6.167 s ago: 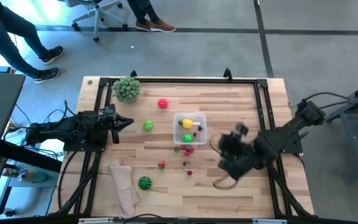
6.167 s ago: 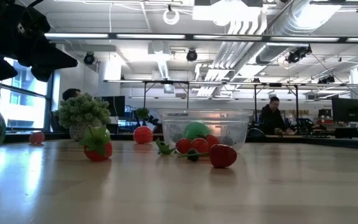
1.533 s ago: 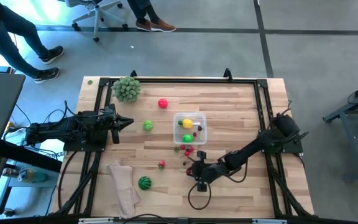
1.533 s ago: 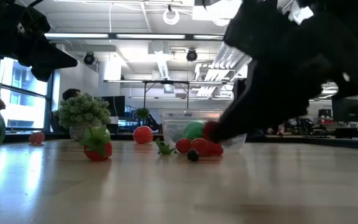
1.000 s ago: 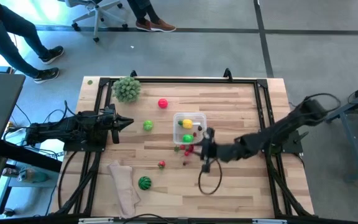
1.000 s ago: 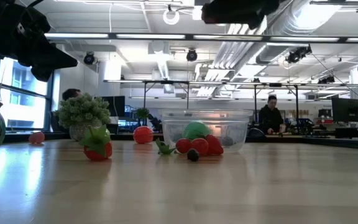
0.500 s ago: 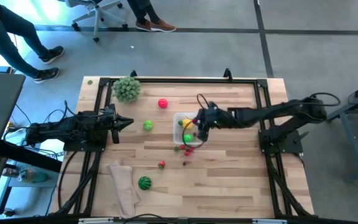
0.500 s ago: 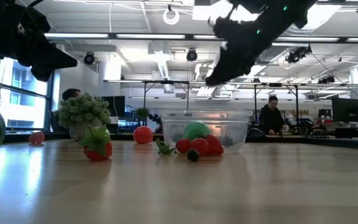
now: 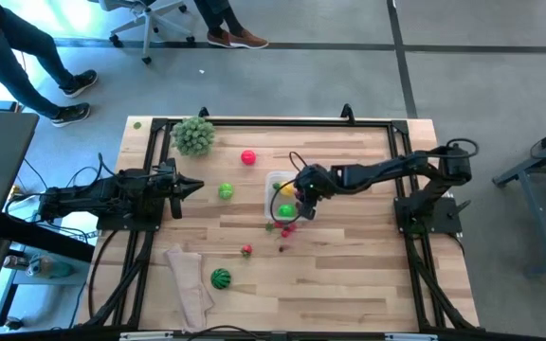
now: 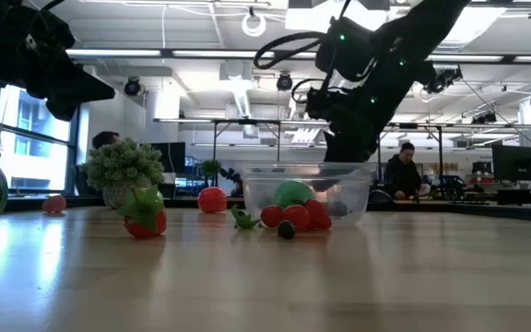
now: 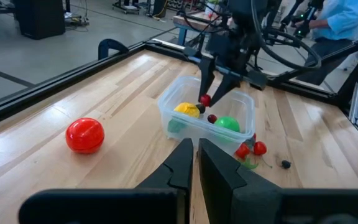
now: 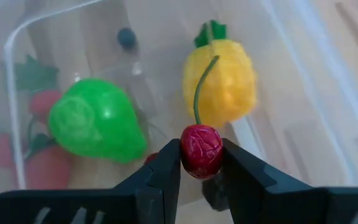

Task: Pick and placing Produce into tupperware
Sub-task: Put the red cherry into the transparent container

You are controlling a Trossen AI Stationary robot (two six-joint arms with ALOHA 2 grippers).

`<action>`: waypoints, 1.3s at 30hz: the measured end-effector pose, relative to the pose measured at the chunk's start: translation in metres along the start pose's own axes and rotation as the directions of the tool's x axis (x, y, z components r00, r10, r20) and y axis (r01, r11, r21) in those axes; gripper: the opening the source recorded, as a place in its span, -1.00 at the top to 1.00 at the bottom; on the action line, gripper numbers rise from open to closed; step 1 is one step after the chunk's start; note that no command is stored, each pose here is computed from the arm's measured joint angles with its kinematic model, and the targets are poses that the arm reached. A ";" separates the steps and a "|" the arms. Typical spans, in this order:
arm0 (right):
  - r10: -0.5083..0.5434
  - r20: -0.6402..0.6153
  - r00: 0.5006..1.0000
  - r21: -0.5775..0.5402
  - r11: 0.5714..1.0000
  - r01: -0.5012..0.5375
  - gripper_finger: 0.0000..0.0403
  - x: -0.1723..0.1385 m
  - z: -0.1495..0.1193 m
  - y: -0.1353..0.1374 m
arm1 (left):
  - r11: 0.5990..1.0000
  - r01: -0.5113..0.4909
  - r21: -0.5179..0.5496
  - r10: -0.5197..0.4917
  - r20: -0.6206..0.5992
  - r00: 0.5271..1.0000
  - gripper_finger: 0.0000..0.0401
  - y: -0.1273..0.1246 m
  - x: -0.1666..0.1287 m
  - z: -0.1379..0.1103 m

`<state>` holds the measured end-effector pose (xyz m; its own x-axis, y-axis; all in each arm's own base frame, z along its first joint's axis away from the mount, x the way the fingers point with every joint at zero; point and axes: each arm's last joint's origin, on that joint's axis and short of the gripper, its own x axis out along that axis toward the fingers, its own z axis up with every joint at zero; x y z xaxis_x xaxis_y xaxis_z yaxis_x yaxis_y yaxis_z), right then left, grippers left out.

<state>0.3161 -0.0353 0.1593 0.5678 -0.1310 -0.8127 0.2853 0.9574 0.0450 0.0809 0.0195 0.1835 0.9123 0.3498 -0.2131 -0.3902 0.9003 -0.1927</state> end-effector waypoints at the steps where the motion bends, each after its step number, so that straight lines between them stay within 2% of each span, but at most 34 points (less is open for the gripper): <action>1: 0.005 0.001 1.000 -0.002 1.000 -0.005 0.53 0.000 0.000 0.000 | 1.000 0.000 0.000 0.000 0.000 1.000 0.92 0.000 0.000 0.000; 7: 0.073 -0.012 0.997 -0.020 0.997 -0.073 0.53 0.001 0.000 0.002 | 1.000 0.000 0.000 0.000 0.000 1.000 0.92 0.000 0.000 0.000; 14: 0.089 -0.017 0.996 -0.060 0.994 -0.089 0.53 0.001 0.000 0.003 | 1.000 0.000 0.000 0.000 0.000 1.000 0.92 0.000 0.000 0.000; 22: 0.137 -0.019 0.990 -0.093 0.986 -0.138 0.53 0.003 0.015 0.000 | 1.000 0.000 0.000 0.000 0.000 1.000 0.92 0.000 0.000 0.000; 28: 0.098 -0.122 0.988 -0.111 0.987 -0.112 0.53 0.019 0.021 -0.001 | 1.000 0.000 0.000 0.000 0.000 1.000 0.92 0.000 0.000 0.000; 39: 0.090 -0.123 0.988 -0.120 0.987 -0.105 0.53 0.019 0.028 0.000 | 1.000 0.000 0.000 0.000 0.000 1.000 0.92 0.000 0.000 0.000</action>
<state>0.3488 -0.0448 0.1601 0.4914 -0.0117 -0.8708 0.1292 0.9898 0.0596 0.0810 0.0195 0.1834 0.9122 0.3498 -0.2131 -0.3903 0.9002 -0.1929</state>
